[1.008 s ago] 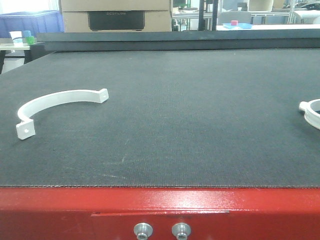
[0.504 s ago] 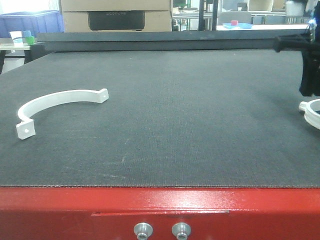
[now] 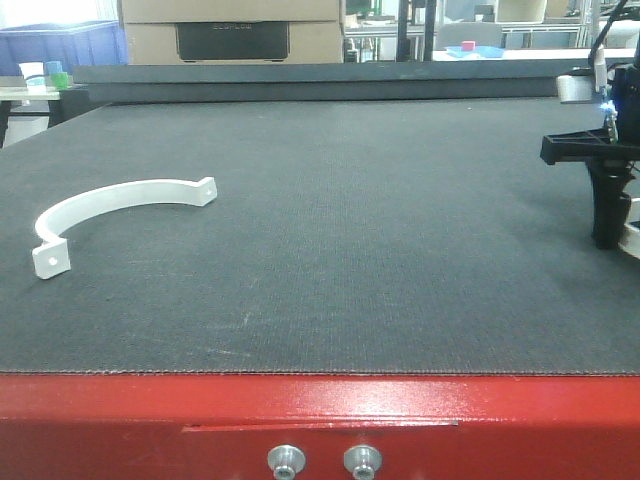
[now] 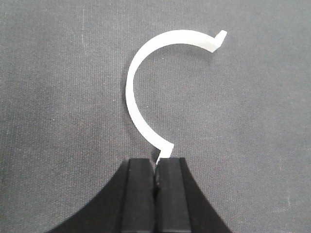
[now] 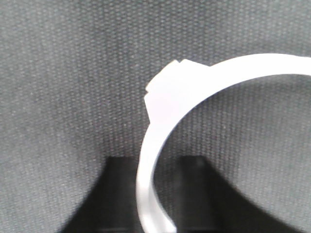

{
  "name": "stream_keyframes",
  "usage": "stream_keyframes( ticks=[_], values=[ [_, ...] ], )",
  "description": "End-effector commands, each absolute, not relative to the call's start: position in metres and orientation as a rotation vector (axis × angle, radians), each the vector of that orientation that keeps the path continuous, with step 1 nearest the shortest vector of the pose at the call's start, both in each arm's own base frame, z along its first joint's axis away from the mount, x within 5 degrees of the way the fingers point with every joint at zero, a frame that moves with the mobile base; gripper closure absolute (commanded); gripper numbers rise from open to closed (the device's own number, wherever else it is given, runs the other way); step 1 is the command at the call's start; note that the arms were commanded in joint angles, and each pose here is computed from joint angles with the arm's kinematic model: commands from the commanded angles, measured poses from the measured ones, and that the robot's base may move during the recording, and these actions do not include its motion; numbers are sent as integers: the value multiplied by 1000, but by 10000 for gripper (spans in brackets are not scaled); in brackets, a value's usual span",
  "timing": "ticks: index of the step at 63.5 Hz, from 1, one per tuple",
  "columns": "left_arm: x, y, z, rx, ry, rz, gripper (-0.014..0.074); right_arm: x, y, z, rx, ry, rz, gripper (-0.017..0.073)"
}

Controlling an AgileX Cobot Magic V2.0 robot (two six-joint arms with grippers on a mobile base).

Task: Grab PVC pipe and place in blue bin
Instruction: 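Lower the right gripper onto the white half-ring pipe piece and close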

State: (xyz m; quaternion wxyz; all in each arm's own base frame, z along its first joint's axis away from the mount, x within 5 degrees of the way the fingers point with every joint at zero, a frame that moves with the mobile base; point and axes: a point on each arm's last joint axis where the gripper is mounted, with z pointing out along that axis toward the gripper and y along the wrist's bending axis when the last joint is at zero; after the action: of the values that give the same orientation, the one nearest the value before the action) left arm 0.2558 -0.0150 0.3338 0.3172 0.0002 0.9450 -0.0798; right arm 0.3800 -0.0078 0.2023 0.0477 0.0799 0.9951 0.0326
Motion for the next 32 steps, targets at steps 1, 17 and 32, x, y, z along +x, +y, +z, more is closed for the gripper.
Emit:
stream_keyframes(
  ticks=[1,17,32],
  values=[
    [256,-15,337,-6,2472,-220,705,382,-9,203,235,3027,79,550],
    [259,-15,337,-15,2433,-216,705,378,-9,208,234,3072,77,728],
    [276,-38,343,132,2584,-254,705,367,-9,259,219,2950,82,728]
  ],
)
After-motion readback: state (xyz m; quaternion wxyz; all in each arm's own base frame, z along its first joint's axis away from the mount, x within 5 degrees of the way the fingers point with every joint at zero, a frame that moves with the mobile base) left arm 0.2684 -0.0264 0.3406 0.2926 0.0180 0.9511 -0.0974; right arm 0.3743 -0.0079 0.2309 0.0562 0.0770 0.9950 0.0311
